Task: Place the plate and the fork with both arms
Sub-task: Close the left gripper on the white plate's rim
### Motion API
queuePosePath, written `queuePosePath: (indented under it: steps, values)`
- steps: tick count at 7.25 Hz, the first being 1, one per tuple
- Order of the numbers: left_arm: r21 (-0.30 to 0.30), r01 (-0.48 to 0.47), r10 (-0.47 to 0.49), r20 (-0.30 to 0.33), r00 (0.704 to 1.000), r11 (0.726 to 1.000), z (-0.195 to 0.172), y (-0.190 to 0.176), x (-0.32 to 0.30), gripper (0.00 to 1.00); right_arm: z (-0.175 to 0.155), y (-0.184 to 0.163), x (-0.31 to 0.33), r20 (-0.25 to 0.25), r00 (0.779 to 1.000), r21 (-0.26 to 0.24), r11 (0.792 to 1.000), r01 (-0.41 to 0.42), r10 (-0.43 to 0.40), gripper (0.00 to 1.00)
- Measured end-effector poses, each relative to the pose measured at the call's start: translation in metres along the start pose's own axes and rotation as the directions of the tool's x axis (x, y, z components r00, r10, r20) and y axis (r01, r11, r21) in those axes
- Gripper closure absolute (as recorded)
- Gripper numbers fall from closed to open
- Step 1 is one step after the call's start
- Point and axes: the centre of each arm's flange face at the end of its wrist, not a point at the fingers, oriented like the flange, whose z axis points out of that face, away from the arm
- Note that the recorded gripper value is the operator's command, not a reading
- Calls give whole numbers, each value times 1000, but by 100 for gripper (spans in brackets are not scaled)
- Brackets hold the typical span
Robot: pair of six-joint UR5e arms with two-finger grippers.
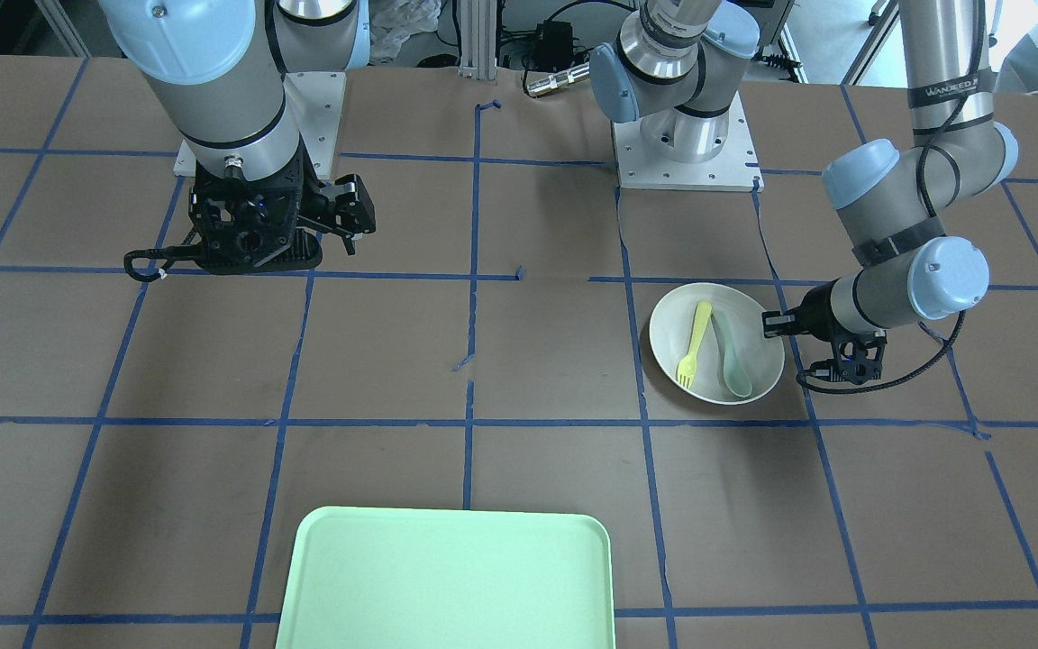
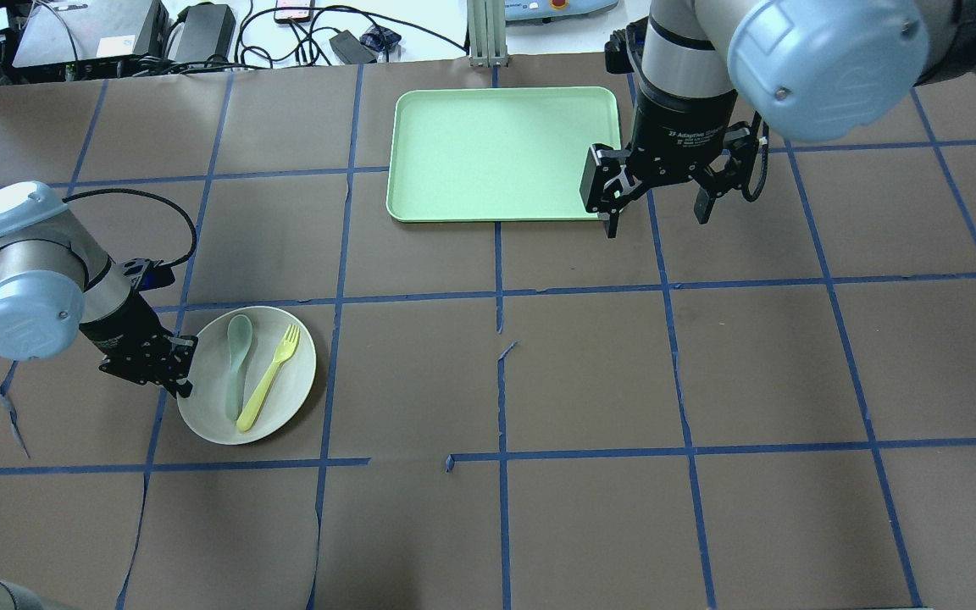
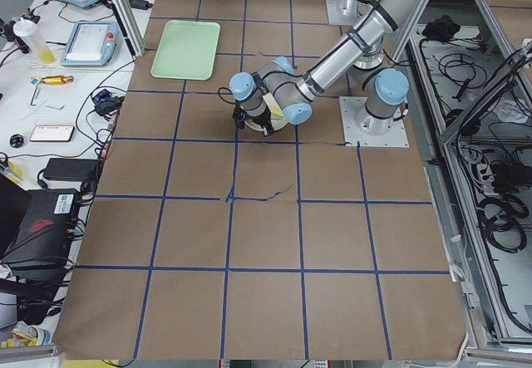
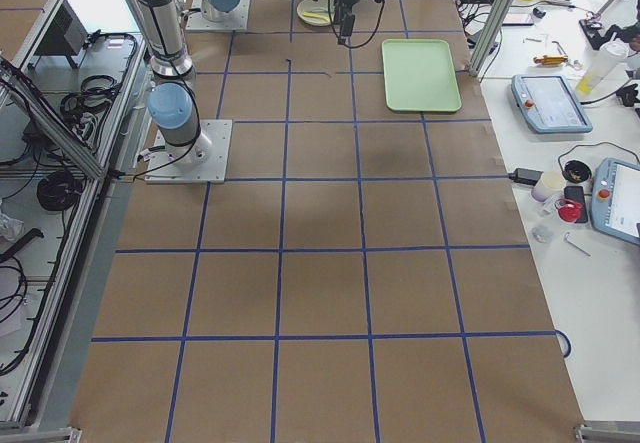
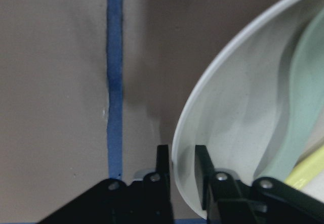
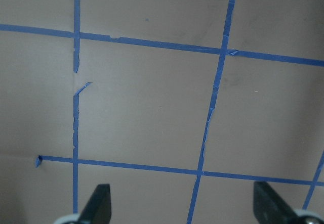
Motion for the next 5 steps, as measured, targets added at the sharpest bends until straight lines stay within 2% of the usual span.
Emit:
queuePosePath:
  steps: [3,5]
  values:
    - [35,-28,27,29,999,999,-25,-10,-5,100,0,0,0,0,1000,-1,1000,0,0,0]
    - [62,-33,34,-21,999,998,-51,-17,-2,100,0,0,0,-1,1000,-1,1000,2,-2,0]
